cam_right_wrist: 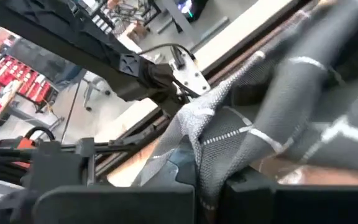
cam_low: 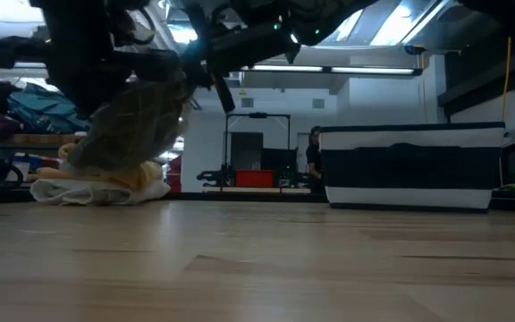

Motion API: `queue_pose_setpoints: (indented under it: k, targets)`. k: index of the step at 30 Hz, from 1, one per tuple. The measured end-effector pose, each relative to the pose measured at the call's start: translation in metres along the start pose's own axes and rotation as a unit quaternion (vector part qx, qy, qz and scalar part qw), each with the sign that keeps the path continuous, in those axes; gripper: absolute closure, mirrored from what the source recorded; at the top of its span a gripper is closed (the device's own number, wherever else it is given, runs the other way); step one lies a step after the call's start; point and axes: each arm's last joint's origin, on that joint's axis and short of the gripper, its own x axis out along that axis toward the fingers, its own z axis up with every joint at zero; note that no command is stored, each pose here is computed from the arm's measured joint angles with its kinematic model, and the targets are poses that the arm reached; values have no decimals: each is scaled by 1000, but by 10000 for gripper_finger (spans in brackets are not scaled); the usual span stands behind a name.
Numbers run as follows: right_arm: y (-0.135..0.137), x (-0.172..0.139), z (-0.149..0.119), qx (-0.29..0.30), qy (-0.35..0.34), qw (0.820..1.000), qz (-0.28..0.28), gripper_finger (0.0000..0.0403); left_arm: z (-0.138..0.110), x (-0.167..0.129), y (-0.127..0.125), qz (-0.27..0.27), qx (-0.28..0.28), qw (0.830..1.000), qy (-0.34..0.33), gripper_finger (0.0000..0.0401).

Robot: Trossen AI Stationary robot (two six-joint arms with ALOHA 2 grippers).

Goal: Fold towel
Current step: Stack the gray patterned towel on top of the yellow towel

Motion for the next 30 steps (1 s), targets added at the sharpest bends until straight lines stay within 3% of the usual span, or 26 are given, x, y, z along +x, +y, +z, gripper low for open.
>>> queue_pose_setpoints:
  k: [4, 8, 19, 30]
  targets:
    - [-10, 7, 3, 8, 18, 1000, 21, 393, 7, 6, -6, -2, -16, 1000, -11, 401]
    - [-1, 7, 11, 1, 7, 999, 41, 388, 13, 6, -10, -10, -17, 1000, -23, 401]
    - [20, 1, 38, -39, -36, 996, 68, 391, 42, -21, -6, -29, -16, 998, -47, 401]
    - [21, 26, 49, -48, -41, 992, 113, 392, 48, -23, -4, -35, -25, 998, -46, 401]
